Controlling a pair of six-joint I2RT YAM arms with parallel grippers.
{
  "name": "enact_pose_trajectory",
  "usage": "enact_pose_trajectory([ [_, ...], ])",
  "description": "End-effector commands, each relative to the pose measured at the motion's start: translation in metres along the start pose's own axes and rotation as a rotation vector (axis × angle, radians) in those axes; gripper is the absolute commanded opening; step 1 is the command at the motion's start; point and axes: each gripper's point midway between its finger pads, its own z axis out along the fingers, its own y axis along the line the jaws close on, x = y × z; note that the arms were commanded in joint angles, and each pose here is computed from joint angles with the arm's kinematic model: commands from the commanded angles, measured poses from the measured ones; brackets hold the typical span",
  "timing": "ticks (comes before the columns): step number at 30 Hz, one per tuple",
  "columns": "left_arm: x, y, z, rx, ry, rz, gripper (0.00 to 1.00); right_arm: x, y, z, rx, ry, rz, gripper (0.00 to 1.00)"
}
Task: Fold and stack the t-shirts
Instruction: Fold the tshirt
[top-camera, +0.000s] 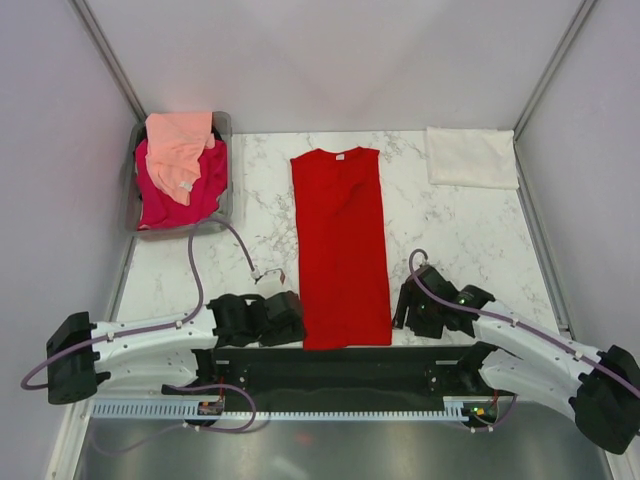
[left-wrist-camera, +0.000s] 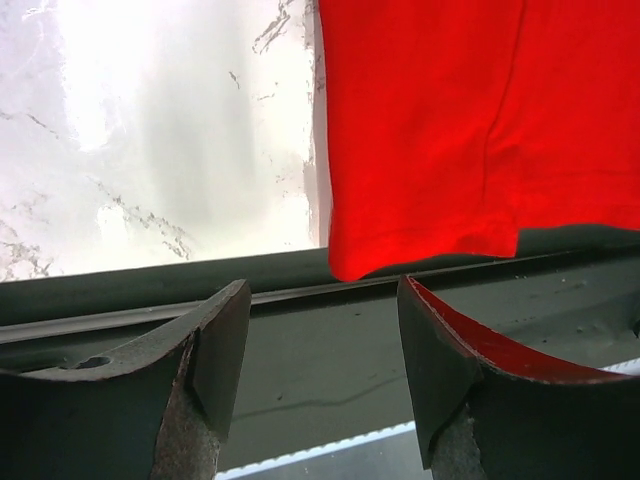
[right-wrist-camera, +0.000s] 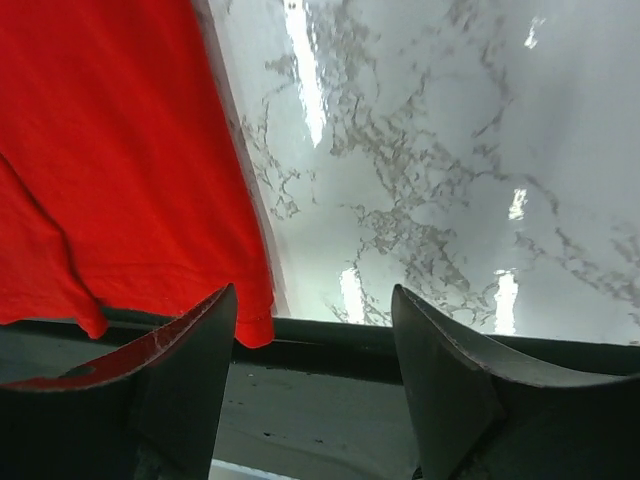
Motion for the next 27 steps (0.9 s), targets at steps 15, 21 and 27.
enact_pose_trajectory([
  [15, 0.013, -0.007, 0.04, 0.028, -0.002, -0.109, 0.63, 0.022, 0.022, 0.029, -0.053, 0.012, 0.014, 0.2],
  [21, 0.013, -0.01, 0.046, 0.035, -0.009, -0.114, 0.47, 0.023, 0.016, 0.032, -0.037, 0.009, 0.014, 0.0],
  [27, 0.013, -0.018, 0.052, 0.049, -0.009, -0.112, 0.41, 0.025, 0.014, 0.036, -0.029, 0.017, 0.004, 0.0],
])
